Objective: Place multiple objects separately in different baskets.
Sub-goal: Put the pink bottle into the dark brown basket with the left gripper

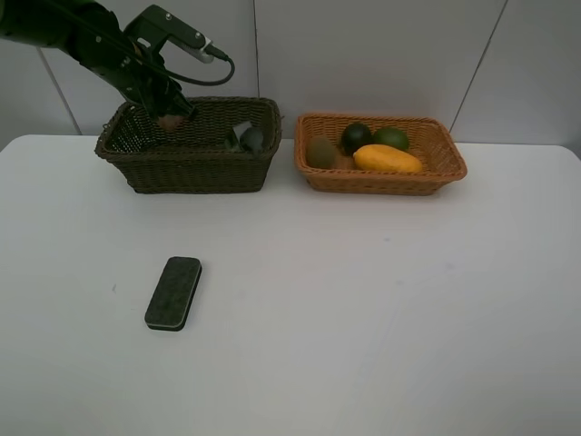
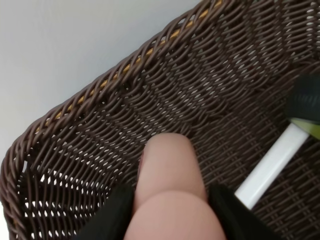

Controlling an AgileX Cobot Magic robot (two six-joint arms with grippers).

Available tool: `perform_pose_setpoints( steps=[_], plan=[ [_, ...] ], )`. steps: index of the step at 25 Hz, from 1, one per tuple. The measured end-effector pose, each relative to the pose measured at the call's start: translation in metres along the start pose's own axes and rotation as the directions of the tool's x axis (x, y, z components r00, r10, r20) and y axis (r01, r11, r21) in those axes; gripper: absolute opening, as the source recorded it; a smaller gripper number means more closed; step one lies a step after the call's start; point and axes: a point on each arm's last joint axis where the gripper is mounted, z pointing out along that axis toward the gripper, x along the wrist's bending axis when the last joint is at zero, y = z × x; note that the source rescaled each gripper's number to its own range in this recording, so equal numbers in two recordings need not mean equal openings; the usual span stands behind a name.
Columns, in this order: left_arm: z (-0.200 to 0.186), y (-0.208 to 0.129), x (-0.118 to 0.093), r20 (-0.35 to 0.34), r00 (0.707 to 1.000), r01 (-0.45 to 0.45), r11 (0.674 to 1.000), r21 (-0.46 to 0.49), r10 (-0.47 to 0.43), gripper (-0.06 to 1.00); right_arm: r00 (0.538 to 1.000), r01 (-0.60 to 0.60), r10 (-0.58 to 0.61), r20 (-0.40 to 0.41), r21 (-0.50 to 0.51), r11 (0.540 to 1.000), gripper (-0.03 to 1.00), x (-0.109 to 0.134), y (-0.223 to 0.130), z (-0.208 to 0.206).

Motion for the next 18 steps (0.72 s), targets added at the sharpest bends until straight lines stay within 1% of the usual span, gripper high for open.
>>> perform_pose_setpoints(
  steps=[13,14,15,16,17,18],
  plan=[
    [0.0029,-0.0008,0.0002,0.001,1.000,0.003,1.000,-0.008,-0.003,0.30,1.000,0.000,0.000,0.000,0.000,1.000,1.00,0.0000,0.0000,0.0000],
    [0.0029,-0.0008,0.0002,0.001,1.000,0.003,1.000,-0.008,-0.003,0.33,1.000,0.000,0.000,0.000,0.000,1.000,1.00,0.0000,0.0000,0.0000],
    [0.0029,-0.0005,0.0002,0.001,1.000,0.003,1.000,-0.010,-0.003,0.44,1.000,0.000,0.000,0.000,0.000,1.000,1.00,0.0000,0.0000,0.0000],
    [0.0029,-0.0003,0.0002,0.001,1.000,0.003,1.000,-0.013,-0.003,0.57,1.000,0.000,0.000,0.000,0.000,1.000,1.00,0.0000,0.0000,0.0000],
    [0.0029,-0.0002,0.0002,0.001,1.000,0.003,1.000,-0.015,-0.003,0.73,1.000,0.000,0.000,0.000,0.000,1.000,1.00,0.0000,0.0000,0.0000],
    [0.0029,-0.0001,0.0002,0.001,1.000,0.003,1.000,-0.015,-0.003,0.87,1.000,0.000,0.000,0.000,0.000,1.000,1.00,0.0000,0.0000,0.0000]
  ],
)
